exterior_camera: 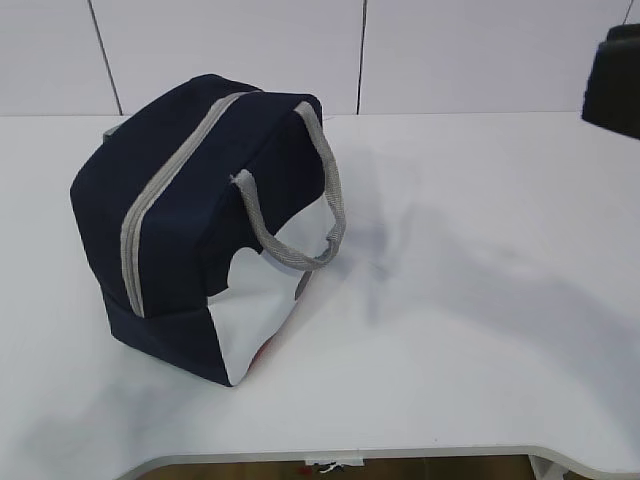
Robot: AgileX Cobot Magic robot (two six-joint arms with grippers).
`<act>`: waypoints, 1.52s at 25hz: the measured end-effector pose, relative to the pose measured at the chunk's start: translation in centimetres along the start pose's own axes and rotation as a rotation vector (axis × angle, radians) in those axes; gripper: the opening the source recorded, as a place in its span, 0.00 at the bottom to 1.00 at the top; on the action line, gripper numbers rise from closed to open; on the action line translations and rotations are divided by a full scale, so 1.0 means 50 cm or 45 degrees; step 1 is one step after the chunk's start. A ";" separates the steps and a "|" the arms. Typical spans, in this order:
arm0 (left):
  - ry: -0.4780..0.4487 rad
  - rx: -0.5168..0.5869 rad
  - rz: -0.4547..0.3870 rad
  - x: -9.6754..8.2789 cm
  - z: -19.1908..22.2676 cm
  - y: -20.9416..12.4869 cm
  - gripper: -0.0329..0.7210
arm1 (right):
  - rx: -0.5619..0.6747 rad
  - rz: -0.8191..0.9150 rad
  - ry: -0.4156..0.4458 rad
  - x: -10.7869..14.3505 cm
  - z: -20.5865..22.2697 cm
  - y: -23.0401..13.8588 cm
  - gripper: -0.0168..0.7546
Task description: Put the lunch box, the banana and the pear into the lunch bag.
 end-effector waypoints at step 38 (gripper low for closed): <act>0.000 0.000 0.000 0.000 0.000 0.000 0.37 | -0.579 -0.210 -0.267 0.054 -0.191 -0.078 0.52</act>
Point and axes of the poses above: a point on each arm's last joint axis where the gripper is mounted, z pointing out along that axis toward the gripper, x along the wrist's bending axis when the last joint is at zero, y = z × x, the point moved 5 cm from there along z, pointing out along that axis toward the gripper, and after that the axes turned 12 degrees about z, right-handed, at the moved point
